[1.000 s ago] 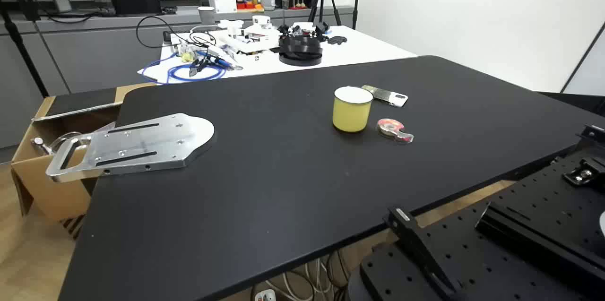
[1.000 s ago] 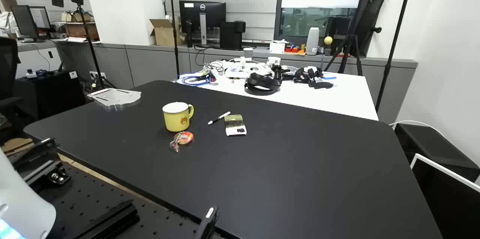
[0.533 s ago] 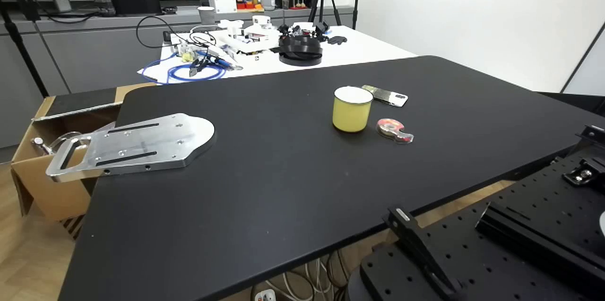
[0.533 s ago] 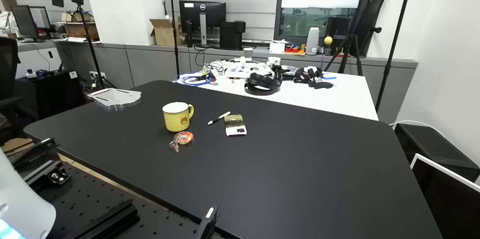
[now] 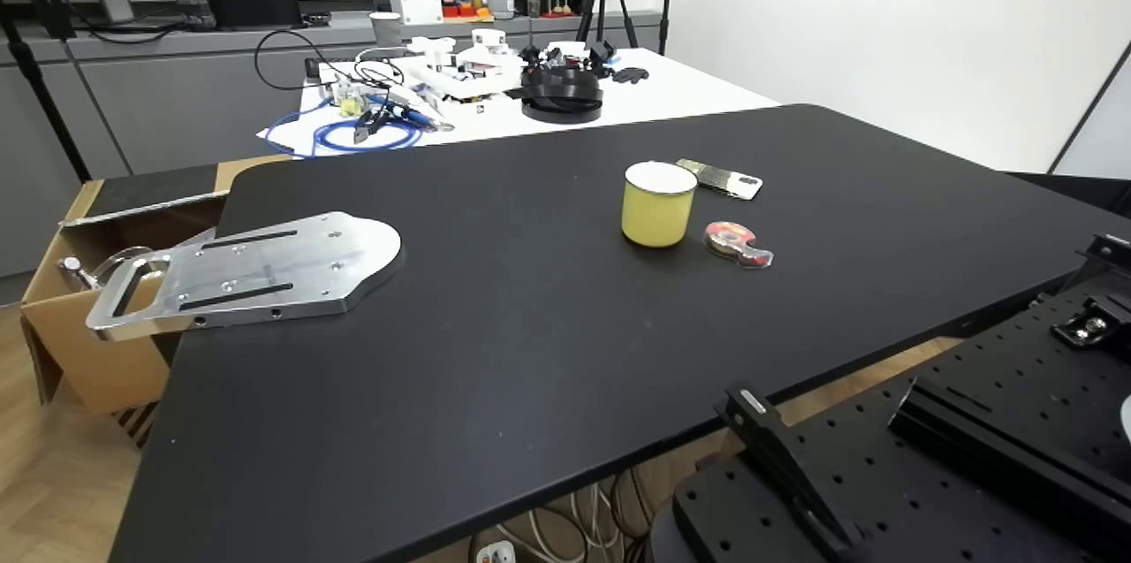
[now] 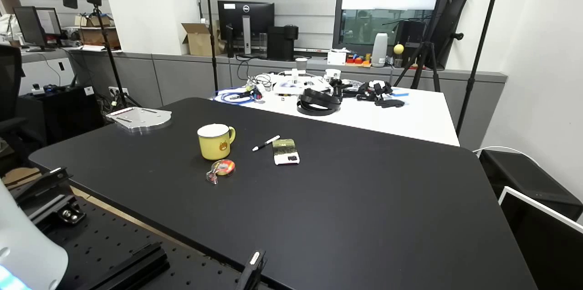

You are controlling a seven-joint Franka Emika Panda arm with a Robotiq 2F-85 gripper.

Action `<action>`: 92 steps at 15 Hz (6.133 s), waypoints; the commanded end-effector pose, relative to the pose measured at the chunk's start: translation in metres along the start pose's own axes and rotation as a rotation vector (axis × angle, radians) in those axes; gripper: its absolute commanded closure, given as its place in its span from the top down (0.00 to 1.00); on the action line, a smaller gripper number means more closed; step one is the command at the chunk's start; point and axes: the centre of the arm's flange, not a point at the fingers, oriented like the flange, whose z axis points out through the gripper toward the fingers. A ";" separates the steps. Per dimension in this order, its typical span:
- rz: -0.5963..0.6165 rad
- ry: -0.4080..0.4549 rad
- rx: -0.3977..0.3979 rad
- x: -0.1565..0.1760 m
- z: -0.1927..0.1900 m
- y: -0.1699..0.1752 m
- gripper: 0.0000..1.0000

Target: Pick up the pen from the table and put it in the yellow cup. Pick up the pen from the yellow cup and put it on the table

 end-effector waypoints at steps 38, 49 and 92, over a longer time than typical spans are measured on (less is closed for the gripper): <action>-0.007 0.340 0.103 0.286 0.087 0.180 1.00; 0.100 0.388 0.178 0.309 0.080 0.185 1.00; 0.152 0.150 0.104 0.369 0.309 0.169 1.00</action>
